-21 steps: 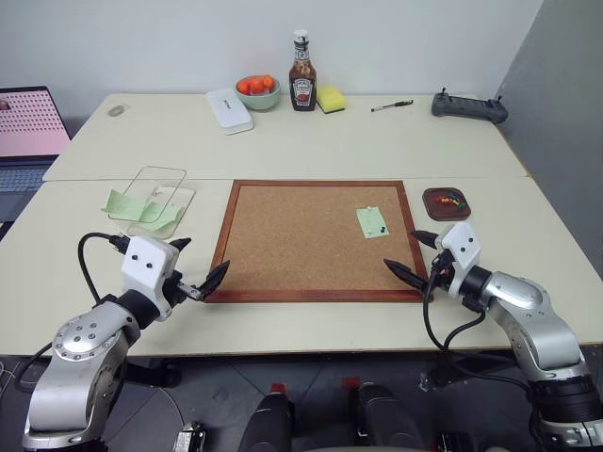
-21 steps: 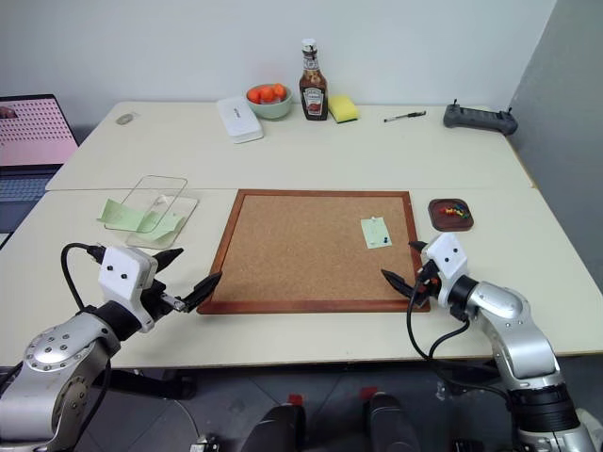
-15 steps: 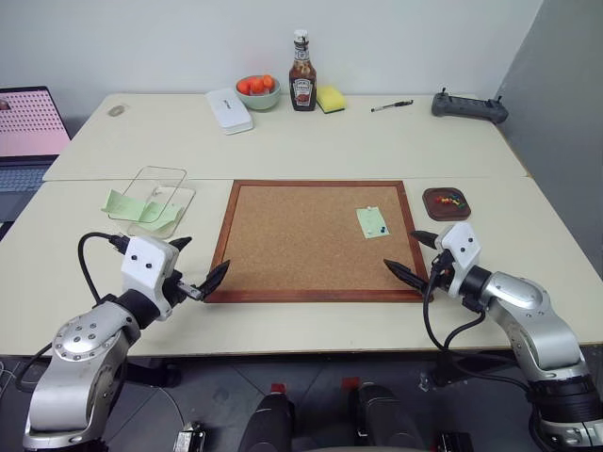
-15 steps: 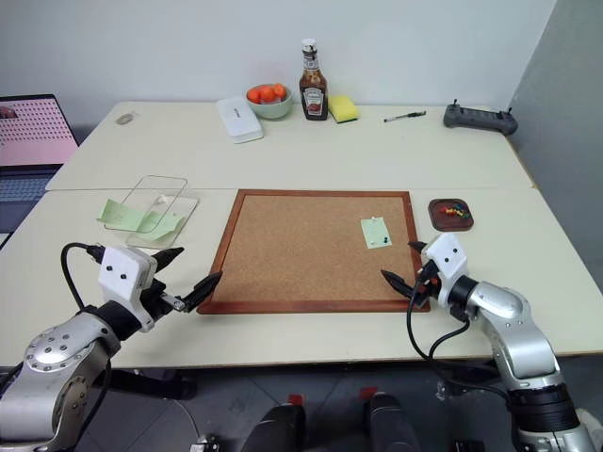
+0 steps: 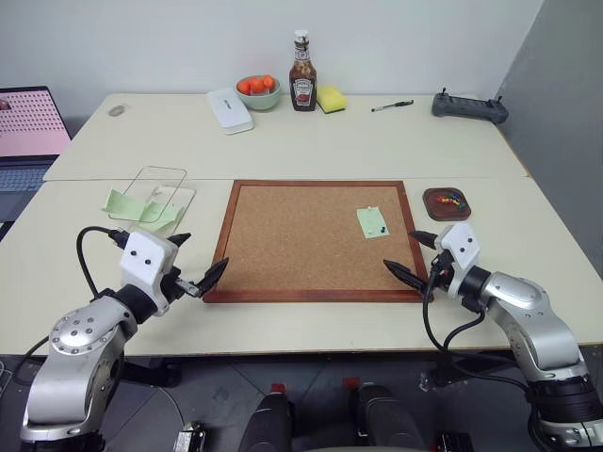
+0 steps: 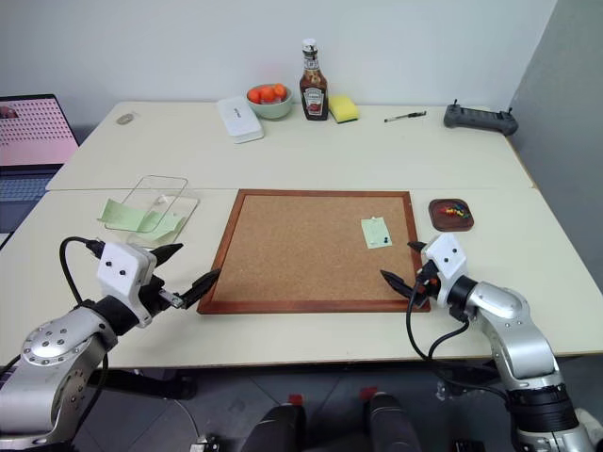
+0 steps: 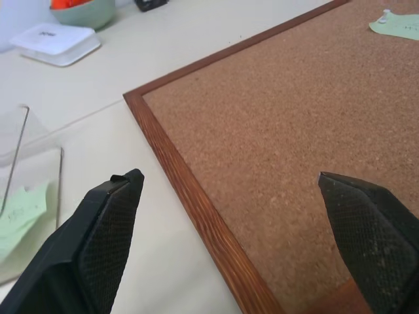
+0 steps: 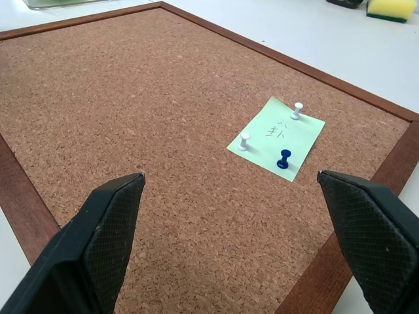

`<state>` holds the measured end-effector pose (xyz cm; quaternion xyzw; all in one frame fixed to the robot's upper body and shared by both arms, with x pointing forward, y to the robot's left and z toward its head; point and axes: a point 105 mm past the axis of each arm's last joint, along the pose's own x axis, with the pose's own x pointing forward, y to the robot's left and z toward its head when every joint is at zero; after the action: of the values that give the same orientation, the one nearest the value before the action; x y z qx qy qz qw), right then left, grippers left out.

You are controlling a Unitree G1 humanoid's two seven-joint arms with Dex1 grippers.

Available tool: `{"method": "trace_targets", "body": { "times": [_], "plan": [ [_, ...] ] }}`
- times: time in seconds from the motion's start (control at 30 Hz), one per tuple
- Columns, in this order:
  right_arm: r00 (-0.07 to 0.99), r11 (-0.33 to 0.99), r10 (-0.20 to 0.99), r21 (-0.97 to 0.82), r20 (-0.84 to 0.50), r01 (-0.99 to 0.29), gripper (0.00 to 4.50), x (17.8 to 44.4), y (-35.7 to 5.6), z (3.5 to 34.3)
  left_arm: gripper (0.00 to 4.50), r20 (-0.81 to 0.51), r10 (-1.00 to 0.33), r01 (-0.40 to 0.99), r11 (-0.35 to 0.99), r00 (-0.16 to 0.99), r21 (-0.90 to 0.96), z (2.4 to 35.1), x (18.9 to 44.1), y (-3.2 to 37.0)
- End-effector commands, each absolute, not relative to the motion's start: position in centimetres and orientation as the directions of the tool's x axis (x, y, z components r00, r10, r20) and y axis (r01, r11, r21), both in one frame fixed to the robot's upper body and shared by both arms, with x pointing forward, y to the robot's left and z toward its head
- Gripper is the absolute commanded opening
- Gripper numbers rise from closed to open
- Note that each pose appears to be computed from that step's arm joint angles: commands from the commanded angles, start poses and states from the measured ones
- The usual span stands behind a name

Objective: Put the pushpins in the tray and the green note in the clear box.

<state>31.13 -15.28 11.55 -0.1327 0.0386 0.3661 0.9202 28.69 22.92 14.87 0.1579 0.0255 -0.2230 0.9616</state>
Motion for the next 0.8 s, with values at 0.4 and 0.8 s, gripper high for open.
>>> {"method": "trace_targets", "body": {
  "times": [0.4, 0.8],
  "plan": [
    [0.726, 0.694, 0.679, -0.231, -0.105, -0.682, 4.50, 30.5, -14.2, 12.8, 2.00, -0.129, -0.640, 0.650, 0.719, 0.758, 0.248, 15.2, 32.5, 15.5],
    [0.716, 0.682, 0.693, -0.243, -0.085, -0.690, 4.50, 30.9, -13.3, 13.4, 0.01, -0.125, -0.677, 0.688, 0.707, 0.725, 0.165, 12.9, 36.7, 11.3]
  ]
}}
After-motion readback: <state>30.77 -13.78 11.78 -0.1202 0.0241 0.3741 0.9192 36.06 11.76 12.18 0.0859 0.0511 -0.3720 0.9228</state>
